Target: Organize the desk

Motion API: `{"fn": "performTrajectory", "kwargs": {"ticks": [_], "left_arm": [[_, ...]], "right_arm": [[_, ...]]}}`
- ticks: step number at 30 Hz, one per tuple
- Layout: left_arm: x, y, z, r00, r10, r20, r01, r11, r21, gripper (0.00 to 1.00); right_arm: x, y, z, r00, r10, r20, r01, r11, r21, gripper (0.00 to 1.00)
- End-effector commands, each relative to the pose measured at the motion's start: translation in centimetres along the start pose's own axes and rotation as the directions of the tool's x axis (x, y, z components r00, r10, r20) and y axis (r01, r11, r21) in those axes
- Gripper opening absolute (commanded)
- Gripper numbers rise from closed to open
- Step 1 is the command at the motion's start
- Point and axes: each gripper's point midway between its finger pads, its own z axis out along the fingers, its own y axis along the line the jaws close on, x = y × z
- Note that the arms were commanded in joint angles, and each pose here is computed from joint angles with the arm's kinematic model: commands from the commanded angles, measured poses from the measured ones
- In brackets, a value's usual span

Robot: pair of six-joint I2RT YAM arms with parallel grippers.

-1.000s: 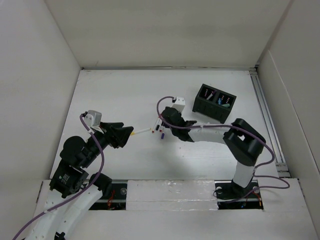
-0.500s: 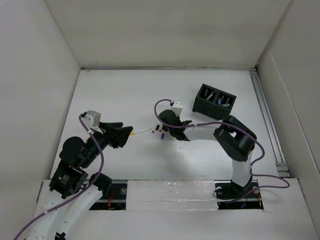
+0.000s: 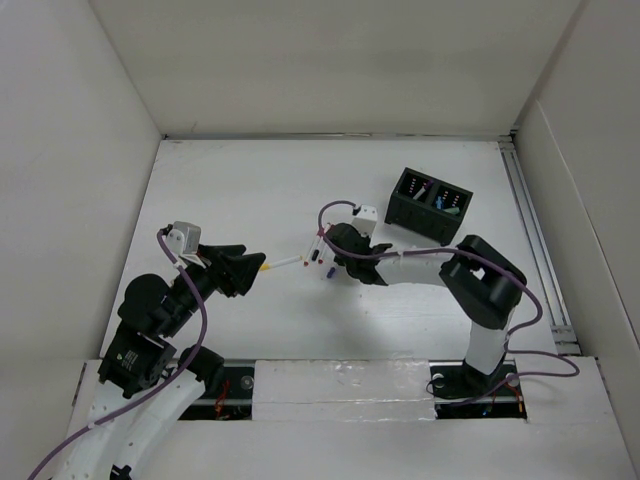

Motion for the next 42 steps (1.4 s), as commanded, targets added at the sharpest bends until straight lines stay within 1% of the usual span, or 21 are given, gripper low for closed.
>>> {"fn": "performTrajectory", "kwargs": {"ticks": [1,2,3,6,18,19,20,21,22,23,25,26,27,30,34,35,37,38,40,41,42], "left_arm": [[-1.1,-0.6,-0.1,0.999,0.018,0.049,-0.019,0.999,0.031,0.52],[-1.1,-0.7,-0.1,0.999,0.018,0.047,-0.02,0.999,0.034,0.52],[-1.2,-0.7,-0.1,0.999,0.018,0.05,-0.02,0.999,0.032,0.52],[-1.1,-0.6,-0.1,0.999,0.018,0.046,-0.019,0.999,0.03,0.52],[-1.0,-0.6,0.0,0.999,0.019,0.043,-0.02,0.999,0.032,0.52],[-1.0,-0.6,0.0,0.999,0.019,0.043,-0.02,0.999,0.034,0.52],[-1.1,-0.7,0.0,0.999,0.018,0.047,-0.02,0.999,0.034,0.52],[-1.1,-0.7,0.0,0.999,0.018,0.047,-0.02,0.999,0.034,0.52],[-1.1,-0.6,0.0,0.999,0.019,0.048,-0.021,0.999,0.033,0.52],[-1.1,-0.7,-0.1,0.999,0.019,0.046,-0.021,0.999,0.033,0.52],[-1.0,-0.7,0.0,0.999,0.02,0.041,-0.022,0.999,0.034,0.52],[-1.0,-0.7,0.0,0.999,0.02,0.042,-0.022,0.999,0.036,0.52],[-1.1,-0.7,-0.1,0.999,0.021,0.048,-0.023,0.999,0.034,0.52],[-0.9,-0.6,0.1,0.999,0.02,0.037,-0.021,0.999,0.033,0.52],[-1.1,-0.7,0.0,0.999,0.021,0.046,-0.022,0.999,0.035,0.52],[-1.0,-0.6,0.0,0.999,0.021,0.044,-0.022,0.999,0.034,0.52],[-0.9,-0.7,0.1,0.999,0.02,0.034,-0.021,0.999,0.038,0.52],[-1.0,-0.7,0.1,0.999,0.02,0.038,-0.022,0.999,0.038,0.52],[-1.0,-0.7,0.1,0.999,0.021,0.044,-0.022,0.999,0.036,0.52],[-1.1,-0.7,0.0,0.999,0.021,0.044,-0.023,0.999,0.038,0.52],[-0.9,-0.7,0.1,0.999,0.019,0.038,-0.02,0.999,0.038,0.52]], "right_arm": [[-1.1,-0.5,-1.0,1.0,0.001,0.019,-0.001,1.0,0.01,0.3],[-0.7,-1.0,-1.1,0.999,-0.031,-0.009,0.032,0.999,0.032,0.37],[-0.5,-1.2,-0.9,0.999,-0.047,-0.016,0.047,0.998,0.046,0.38],[-0.6,-0.8,-0.6,0.998,-0.057,-0.018,0.058,0.997,0.054,0.4],[2.4,-0.9,0.9,0.993,-0.068,-0.101,0.075,0.995,0.068,0.46],[2.5,-1.1,1.0,0.991,-0.079,-0.106,0.086,0.994,0.07,0.45],[2.8,-1.5,1.0,0.989,-0.093,-0.113,0.102,0.991,0.083,0.38],[2.8,-1.5,1.0,0.989,-0.093,-0.113,0.102,0.991,0.083,0.38],[2.8,-1.7,1.1,0.989,-0.098,-0.115,0.108,0.99,0.091,0.32],[2.8,-2.3,1.2,0.988,-0.1,-0.122,0.113,0.988,0.106,0.2],[3.1,-2.5,1.1,0.985,-0.113,-0.133,0.128,0.986,0.104,0.12],[3.2,-2.9,0.9,0.983,-0.122,-0.138,0.138,0.984,0.109,0.05],[2.7,-3.2,0.8,0.984,-0.116,-0.134,0.131,0.985,0.114,0.01],[2.5,-4.0,0.5,0.984,-0.099,-0.151,0.115,0.988,0.104,0.0],[-0.1,-4.3,-0.8,0.995,-0.046,-0.091,0.053,0.996,0.077,0.0],[-2.2,-3.3,-1.5,0.999,0.002,-0.044,-0.001,1.0,0.03,0.0],[-3.4,-3.3,-2.4,0.999,0.038,-0.015,-0.038,0.999,-0.012,0.0],[-6.2,-2.6,-3.3,0.994,0.097,0.046,-0.094,0.994,-0.057,0.0],[-8.3,-3.2,-4.1,0.985,0.141,0.1,-0.134,0.989,-0.067,0.0],[-10.9,-3.7,-4.8,0.971,0.183,0.152,-0.173,0.982,-0.078,0.0],[-12.0,-4.1,-5.0,0.964,0.199,0.177,-0.188,0.979,-0.078,0.0]]}}
